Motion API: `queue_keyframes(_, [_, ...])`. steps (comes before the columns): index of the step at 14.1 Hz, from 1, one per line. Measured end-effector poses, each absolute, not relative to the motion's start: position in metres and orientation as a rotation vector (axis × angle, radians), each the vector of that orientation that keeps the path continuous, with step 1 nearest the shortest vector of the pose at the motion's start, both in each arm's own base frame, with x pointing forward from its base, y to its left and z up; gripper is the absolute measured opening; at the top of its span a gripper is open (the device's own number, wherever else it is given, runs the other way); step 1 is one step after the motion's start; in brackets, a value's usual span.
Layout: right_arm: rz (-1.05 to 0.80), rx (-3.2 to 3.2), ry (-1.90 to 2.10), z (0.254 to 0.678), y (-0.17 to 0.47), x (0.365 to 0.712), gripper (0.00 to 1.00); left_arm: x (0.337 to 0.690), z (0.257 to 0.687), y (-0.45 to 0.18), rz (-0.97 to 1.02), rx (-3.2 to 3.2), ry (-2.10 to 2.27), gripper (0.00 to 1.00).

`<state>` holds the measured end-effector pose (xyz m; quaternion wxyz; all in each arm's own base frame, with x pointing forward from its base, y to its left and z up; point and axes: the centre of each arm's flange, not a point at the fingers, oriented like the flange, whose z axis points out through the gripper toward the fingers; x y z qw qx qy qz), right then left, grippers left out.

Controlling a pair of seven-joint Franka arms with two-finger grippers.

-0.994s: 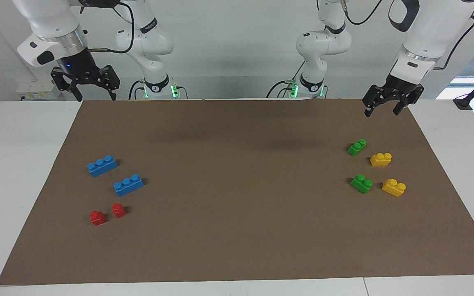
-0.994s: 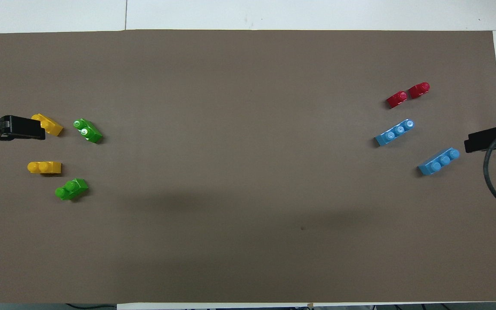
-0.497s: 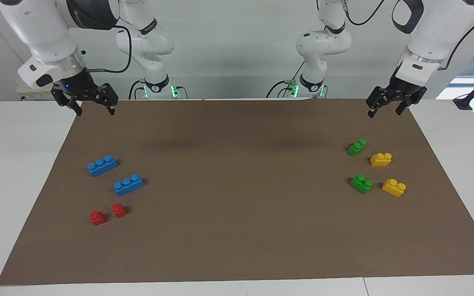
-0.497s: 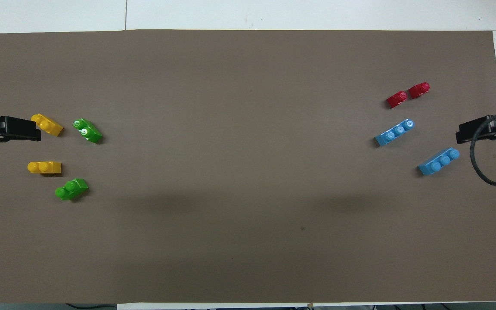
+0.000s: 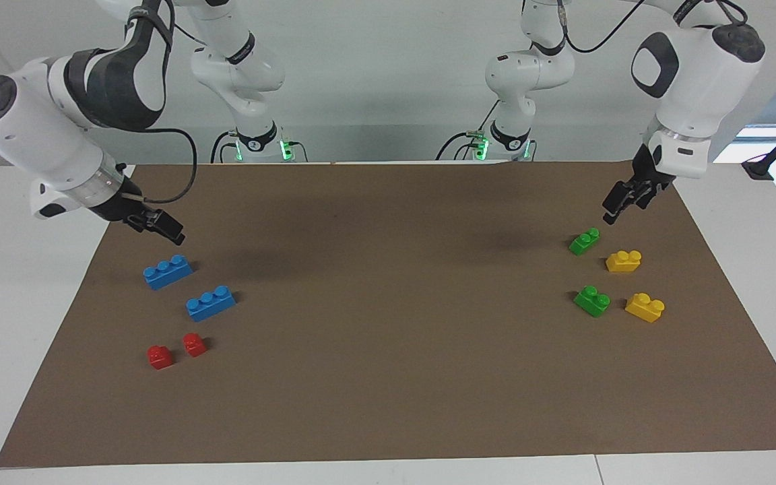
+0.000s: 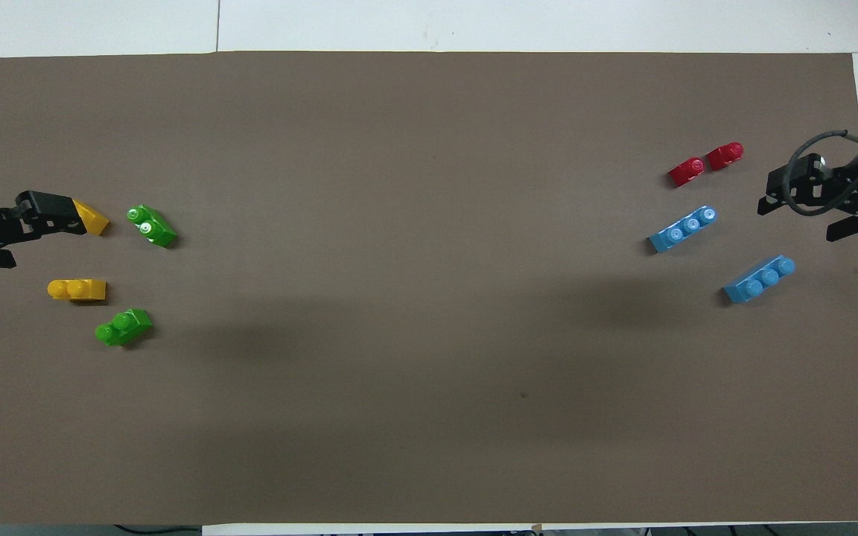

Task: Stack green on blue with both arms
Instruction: 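Reach the left gripper to the green brick while the right gripper reaches the blue brick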

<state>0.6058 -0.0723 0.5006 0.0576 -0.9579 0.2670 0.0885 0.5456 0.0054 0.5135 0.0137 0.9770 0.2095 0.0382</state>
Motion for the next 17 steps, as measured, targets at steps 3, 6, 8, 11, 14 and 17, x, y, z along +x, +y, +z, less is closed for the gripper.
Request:
queue_keyframes(3, [0.359,-2.764,1.036,0.466,-0.076,0.618,1.0,0.563,0.469,0.014,0.109,3.019,0.733,1.0])
queue_keyframes(6, [0.395,-2.634,1.21,0.434,-0.085,0.631,1.0,0.581,0.432,0.018,0.116,2.969,0.875,1.0])
queue_keyframes(8, [0.449,-2.539,1.293,0.416,-0.088,0.635,1.0,0.591,0.409,0.016,0.116,2.926,0.983,1.0])
queue_keyframes(11, [0.507,-2.46,1.357,0.396,-0.09,0.639,1.0,0.597,0.383,0.014,0.082,2.882,1.104,1.0])
queue_keyframes(14, [0.529,-2.439,1.372,0.383,-0.09,0.642,1.0,0.603,0.368,0.011,0.053,2.817,1.272,1.0])
queue_keyframes(17, [0.545,-2.39,1.384,0.371,-0.088,0.646,1.0,0.618,0.356,0.01,0.044,2.793,1.322,0.99])
